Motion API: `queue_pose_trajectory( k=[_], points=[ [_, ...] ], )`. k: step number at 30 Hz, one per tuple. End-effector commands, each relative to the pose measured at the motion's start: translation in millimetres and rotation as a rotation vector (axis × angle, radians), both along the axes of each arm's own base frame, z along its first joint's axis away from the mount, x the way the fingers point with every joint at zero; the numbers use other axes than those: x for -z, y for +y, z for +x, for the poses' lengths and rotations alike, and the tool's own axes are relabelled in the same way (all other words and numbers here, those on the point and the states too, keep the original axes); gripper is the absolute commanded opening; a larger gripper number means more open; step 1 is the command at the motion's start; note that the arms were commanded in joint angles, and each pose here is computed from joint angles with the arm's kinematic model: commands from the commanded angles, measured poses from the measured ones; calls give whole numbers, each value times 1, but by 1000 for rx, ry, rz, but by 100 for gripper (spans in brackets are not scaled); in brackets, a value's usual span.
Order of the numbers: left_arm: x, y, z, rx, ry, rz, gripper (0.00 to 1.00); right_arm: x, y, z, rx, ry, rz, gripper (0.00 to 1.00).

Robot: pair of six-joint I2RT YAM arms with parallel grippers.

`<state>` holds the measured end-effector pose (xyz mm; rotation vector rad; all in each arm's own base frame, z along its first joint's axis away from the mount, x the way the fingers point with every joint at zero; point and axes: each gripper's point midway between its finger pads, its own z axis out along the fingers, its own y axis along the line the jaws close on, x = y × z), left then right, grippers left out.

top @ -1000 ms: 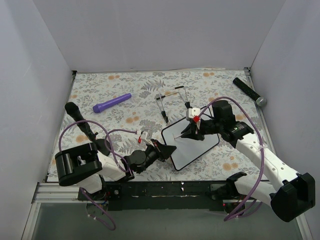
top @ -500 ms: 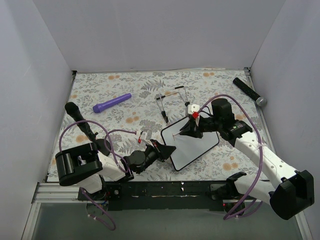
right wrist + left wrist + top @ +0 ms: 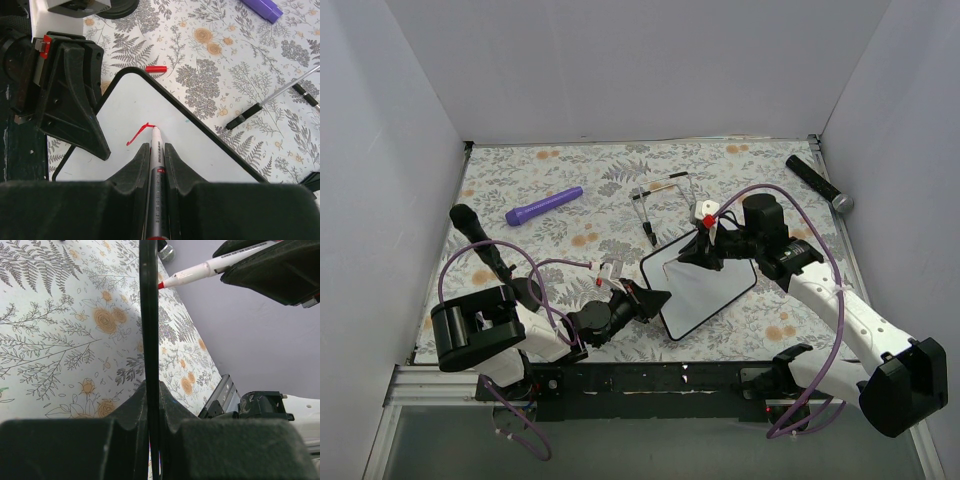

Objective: Write a sentence on the whiteboard
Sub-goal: Write on the whiteboard with the whiteboard.

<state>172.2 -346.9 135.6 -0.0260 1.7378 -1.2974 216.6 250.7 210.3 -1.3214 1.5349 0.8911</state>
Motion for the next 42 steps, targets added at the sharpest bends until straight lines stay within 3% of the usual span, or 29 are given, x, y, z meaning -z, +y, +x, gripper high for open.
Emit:
queue_pose_trajectory(
  k=[1, 26, 42],
  points=[
    [-34, -2, -2, 9, -63, -109, 0, -15, -2, 21, 79, -73, 7, 1],
    [-34, 1, -2, 1, -68, -115, 0, 2, 3, -22, -122, -2, 4, 1],
    [-33, 4, -1, -9, -64, -117, 0, 12, -4, -8, -39, -16, -47, 1]
  ],
)
